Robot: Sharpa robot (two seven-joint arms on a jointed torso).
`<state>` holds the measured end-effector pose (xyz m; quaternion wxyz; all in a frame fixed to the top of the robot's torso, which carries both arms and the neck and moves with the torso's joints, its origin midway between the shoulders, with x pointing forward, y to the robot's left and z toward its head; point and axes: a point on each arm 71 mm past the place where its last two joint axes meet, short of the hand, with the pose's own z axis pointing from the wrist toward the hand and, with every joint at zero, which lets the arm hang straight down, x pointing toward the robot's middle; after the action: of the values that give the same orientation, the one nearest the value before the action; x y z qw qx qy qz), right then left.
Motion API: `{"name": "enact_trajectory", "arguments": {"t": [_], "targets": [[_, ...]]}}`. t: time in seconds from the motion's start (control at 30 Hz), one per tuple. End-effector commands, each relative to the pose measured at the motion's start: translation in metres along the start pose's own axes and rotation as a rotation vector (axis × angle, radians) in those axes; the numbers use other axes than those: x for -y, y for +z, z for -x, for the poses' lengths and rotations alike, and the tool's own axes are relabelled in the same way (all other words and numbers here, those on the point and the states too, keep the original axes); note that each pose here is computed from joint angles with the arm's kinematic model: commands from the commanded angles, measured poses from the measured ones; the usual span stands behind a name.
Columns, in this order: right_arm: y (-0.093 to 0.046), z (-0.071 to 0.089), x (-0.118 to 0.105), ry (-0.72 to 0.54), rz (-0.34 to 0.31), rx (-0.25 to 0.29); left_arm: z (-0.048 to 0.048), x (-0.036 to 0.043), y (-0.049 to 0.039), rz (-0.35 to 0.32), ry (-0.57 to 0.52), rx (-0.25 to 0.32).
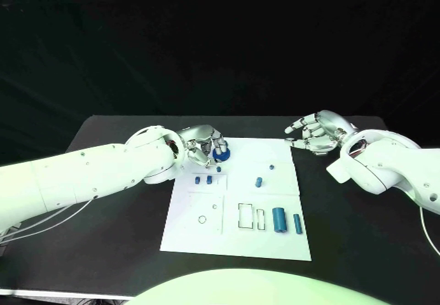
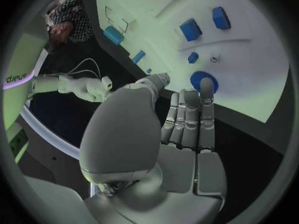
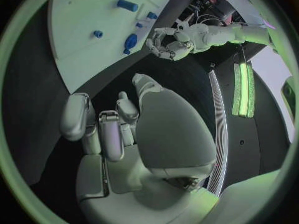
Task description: Assemble the parts on the task board
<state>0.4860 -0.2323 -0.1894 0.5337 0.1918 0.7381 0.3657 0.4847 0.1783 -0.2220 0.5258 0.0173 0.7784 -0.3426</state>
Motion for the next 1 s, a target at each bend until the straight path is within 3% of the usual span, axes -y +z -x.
{"name": "enact_trajectory", "arguments": {"t": [0.03,0.6,1.0], "targets": [[0.000,-0.001,-0.002,-0.007,0.018,-0.006,-0.0040,0.0086,0.0034,-0.129,0.195,-0.003],[0.000,-0.002,-0.002,-0.005,0.024,0.002,-0.0196,0.0023,0.0180,-0.100,0.313,-0.130],[0.000,0.000,-0.003,0.003,0.040,0.026,-0.0244,-0.0016,0.0243,-0.079,0.325,-0.156]]}}
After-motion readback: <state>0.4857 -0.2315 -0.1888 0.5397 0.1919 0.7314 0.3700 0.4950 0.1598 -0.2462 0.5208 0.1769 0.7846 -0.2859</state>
